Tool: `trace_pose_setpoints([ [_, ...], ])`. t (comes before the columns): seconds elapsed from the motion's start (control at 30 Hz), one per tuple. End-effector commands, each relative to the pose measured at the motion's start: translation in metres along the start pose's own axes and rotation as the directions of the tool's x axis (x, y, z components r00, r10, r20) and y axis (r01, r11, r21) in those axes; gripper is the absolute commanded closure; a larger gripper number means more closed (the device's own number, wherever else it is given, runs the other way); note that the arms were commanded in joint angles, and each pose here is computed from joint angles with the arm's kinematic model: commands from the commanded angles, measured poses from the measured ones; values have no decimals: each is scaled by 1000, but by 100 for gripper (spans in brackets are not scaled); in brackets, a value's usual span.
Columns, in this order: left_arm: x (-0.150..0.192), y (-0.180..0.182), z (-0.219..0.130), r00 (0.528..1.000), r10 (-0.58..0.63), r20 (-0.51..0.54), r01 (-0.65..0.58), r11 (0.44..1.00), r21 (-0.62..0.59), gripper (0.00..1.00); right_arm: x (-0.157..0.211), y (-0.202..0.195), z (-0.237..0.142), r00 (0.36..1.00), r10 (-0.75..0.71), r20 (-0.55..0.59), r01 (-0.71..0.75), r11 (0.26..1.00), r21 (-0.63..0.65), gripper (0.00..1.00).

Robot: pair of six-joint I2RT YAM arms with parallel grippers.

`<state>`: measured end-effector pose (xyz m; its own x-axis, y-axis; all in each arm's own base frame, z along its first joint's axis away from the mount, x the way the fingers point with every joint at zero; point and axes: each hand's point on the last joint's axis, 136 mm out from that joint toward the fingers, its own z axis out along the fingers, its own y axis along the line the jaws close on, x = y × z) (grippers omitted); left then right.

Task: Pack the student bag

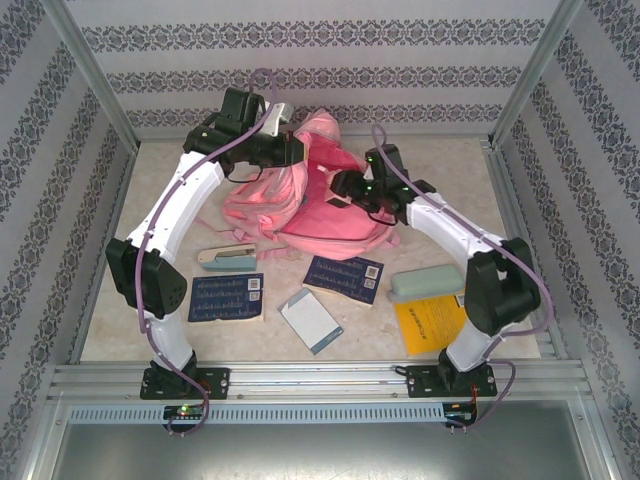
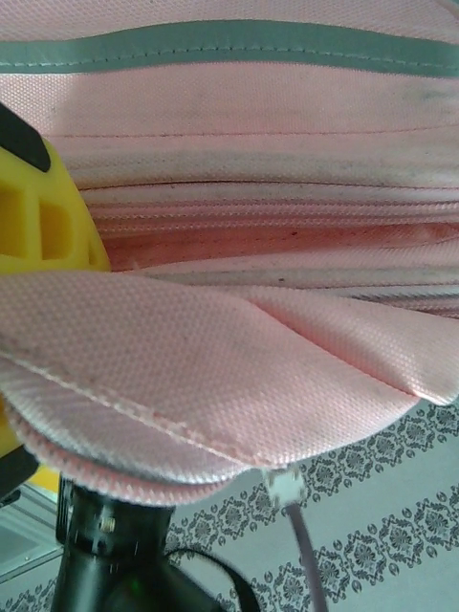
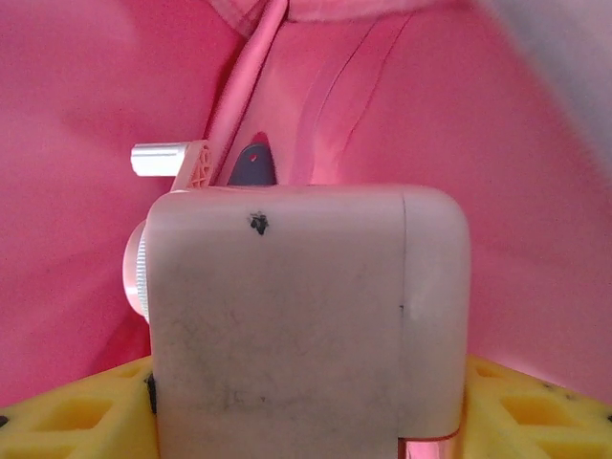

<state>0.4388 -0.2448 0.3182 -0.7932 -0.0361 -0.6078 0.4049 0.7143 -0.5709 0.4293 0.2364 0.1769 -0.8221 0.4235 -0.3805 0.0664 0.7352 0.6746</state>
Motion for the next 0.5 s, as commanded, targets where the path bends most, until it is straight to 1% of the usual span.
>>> trace_pose_setpoints([
  [0.0,-44,-57,-27,977,128,171,-156,973,167,100,-22,45,14,989,138,46,-131,982,-139,52],
  [0.03,-43,-59,-26,976,133,171,-163,971,173,100,-23,49,23,983,180,39,-172,973,-151,49],
  [0.13,-43,-61,-25,975,148,166,-177,968,177,100,-26,57,49,960,277,49,-264,948,-176,48],
  [0.2,-42,-59,-24,975,151,161,-179,969,173,100,-28,64,66,952,298,68,-283,943,-175,46],
  [0.23,-41,-58,-23,975,153,159,-180,969,170,100,-28,67,76,953,295,69,-281,946,-158,41],
  [0.27,-42,-58,-22,975,155,157,-181,969,166,100,-27,72,85,956,289,58,-278,949,-149,33],
  [0.33,-43,-56,-22,975,158,156,-182,971,155,100,-25,82,95,963,267,34,-259,954,-150,22],
  [0.4,-45,-50,-22,976,154,153,-175,975,137,100,-25,83,94,970,238,46,-230,965,-128,15],
  [0.47,-48,-45,-21,978,141,154,-162,978,131,100,-26,81,83,975,208,79,-198,973,-117,9],
])
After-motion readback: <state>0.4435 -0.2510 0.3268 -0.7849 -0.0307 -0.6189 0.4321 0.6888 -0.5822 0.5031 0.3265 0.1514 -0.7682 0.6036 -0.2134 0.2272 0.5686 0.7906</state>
